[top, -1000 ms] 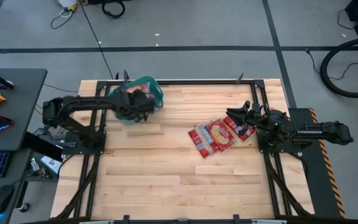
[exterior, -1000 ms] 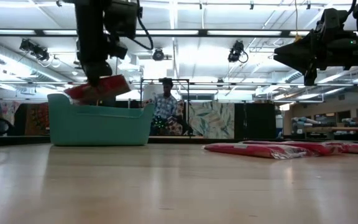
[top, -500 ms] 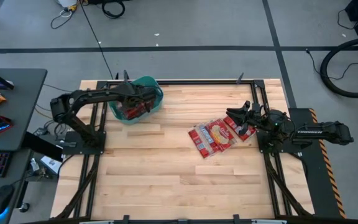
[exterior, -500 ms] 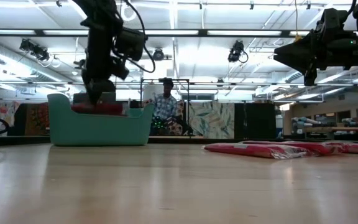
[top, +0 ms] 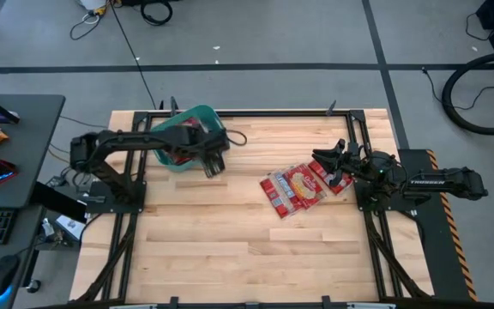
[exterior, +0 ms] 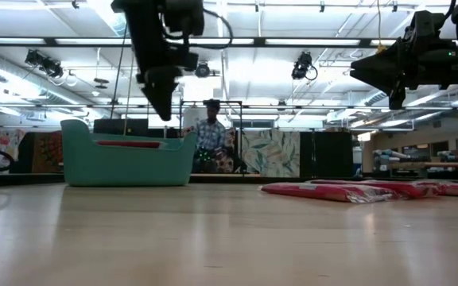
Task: Sort popcorn bags into baskets
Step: Put the popcorn bag into the green bin
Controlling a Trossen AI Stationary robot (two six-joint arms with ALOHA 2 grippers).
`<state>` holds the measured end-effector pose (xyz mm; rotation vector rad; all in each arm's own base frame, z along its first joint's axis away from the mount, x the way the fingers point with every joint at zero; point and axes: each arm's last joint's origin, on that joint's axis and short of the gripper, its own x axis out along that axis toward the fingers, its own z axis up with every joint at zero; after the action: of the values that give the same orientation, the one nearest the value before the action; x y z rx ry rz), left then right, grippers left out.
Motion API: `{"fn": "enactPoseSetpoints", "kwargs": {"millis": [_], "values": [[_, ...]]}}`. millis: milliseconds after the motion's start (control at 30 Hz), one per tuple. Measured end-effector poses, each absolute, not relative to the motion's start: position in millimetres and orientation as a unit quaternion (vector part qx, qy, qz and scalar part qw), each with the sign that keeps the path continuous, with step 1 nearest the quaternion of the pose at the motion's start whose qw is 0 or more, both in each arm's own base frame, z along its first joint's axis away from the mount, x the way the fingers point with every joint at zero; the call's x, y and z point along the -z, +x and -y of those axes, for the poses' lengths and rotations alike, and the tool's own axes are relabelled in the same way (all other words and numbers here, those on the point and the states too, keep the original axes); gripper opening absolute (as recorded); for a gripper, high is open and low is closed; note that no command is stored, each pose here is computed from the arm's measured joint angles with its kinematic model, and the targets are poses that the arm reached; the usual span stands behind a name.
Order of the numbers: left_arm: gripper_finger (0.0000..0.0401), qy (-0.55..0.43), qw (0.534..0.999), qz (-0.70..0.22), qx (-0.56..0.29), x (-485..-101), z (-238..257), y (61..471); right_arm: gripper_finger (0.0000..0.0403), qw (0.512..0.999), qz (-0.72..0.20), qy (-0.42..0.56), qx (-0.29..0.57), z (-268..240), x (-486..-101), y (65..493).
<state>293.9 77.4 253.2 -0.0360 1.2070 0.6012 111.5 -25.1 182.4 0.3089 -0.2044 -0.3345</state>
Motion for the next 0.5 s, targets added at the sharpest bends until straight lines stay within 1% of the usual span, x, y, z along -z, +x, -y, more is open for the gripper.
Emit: {"fn": "enactPoseSetpoints", "kwargs": {"millis": [100,200,300,367,433,500], "values": [[0.0164,-0.095,0.791,-0.558,-0.231,-246.7,-63.5,301.7,0.0098,0.969,0.101,0.153,0.166,25.1,-182.3,111.5],[0.0154,-0.100,0.794,-0.565,-0.201,-237.0,-48.3,311.4,0.0098,0.969,0.101,0.153,0.166,25.1,-182.4,111.5],[0.0147,-0.063,0.818,-0.550,-0.155,-228.1,-28.7,327.9,0.0098,0.969,0.101,0.153,0.166,25.1,-182.2,111.5],[0.0145,-0.020,0.842,-0.528,-0.112,-223.1,-14.7,340.7,0.0098,0.969,0.101,0.153,0.166,25.1,-182.3,111.5],[0.0144,0.046,0.858,-0.507,-0.064,-217.0,0.1,352.5,0.0098,0.969,0.101,0.153,0.166,25.1,-182.4,111.5],[0.0144,0.116,0.867,-0.483,-0.033,-210.4,14.1,363.3,0.0098,0.969,0.101,0.153,0.166,25.1,-182.2,111.5]]}}
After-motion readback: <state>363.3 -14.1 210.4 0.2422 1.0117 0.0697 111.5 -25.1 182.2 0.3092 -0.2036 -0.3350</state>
